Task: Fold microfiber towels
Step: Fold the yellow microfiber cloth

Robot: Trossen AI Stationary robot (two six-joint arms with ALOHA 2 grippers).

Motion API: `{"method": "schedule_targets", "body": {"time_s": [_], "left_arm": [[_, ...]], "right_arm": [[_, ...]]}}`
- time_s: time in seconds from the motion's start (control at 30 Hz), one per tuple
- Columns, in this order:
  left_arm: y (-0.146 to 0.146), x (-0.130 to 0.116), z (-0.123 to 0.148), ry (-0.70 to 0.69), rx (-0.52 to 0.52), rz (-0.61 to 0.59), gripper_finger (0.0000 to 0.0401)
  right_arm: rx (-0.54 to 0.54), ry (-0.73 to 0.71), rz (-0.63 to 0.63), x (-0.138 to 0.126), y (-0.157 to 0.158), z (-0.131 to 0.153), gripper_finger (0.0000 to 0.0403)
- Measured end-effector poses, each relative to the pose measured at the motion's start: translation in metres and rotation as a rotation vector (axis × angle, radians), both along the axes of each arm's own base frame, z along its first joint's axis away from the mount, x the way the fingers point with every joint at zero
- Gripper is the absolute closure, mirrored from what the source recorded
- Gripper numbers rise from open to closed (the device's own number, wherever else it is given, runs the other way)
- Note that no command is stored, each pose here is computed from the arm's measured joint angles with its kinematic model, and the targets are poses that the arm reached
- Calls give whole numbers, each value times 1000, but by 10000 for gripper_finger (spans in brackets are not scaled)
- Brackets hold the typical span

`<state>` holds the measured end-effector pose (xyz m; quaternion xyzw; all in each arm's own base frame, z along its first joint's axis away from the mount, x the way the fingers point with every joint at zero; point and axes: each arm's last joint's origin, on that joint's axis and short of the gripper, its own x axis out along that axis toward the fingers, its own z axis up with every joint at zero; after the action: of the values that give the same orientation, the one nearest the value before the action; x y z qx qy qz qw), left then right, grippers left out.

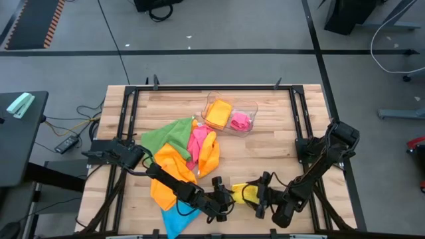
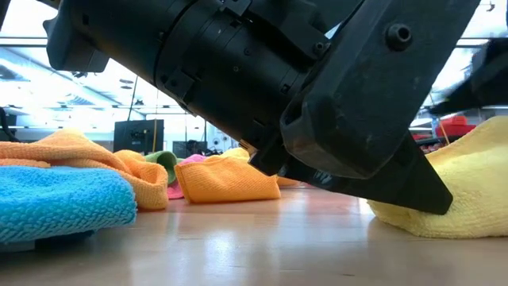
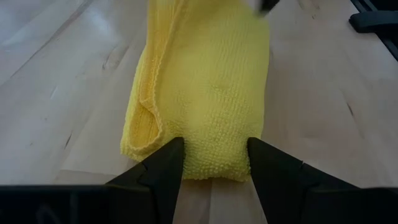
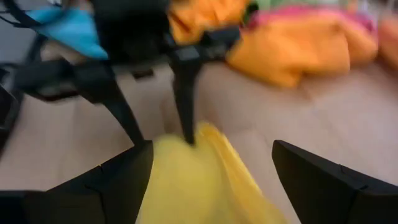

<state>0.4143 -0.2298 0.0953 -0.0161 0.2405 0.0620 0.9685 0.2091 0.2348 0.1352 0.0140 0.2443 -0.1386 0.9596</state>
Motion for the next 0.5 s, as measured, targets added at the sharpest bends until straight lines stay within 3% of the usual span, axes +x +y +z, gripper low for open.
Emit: {"method": "schedule_targets", "body": {"time_s": [0.17, 0.37, 0.5], "left_arm": [[0, 0, 0, 1, 1, 0, 213], [0, 0, 0, 1, 2, 0, 211], [0, 0, 0, 1, 2, 0, 211]], "right_arm": [[-68, -6, 34, 9, 6, 13, 81], [-2, 14, 23, 1, -1, -1, 109], [20, -7, 138, 4, 6, 1, 126]]}}
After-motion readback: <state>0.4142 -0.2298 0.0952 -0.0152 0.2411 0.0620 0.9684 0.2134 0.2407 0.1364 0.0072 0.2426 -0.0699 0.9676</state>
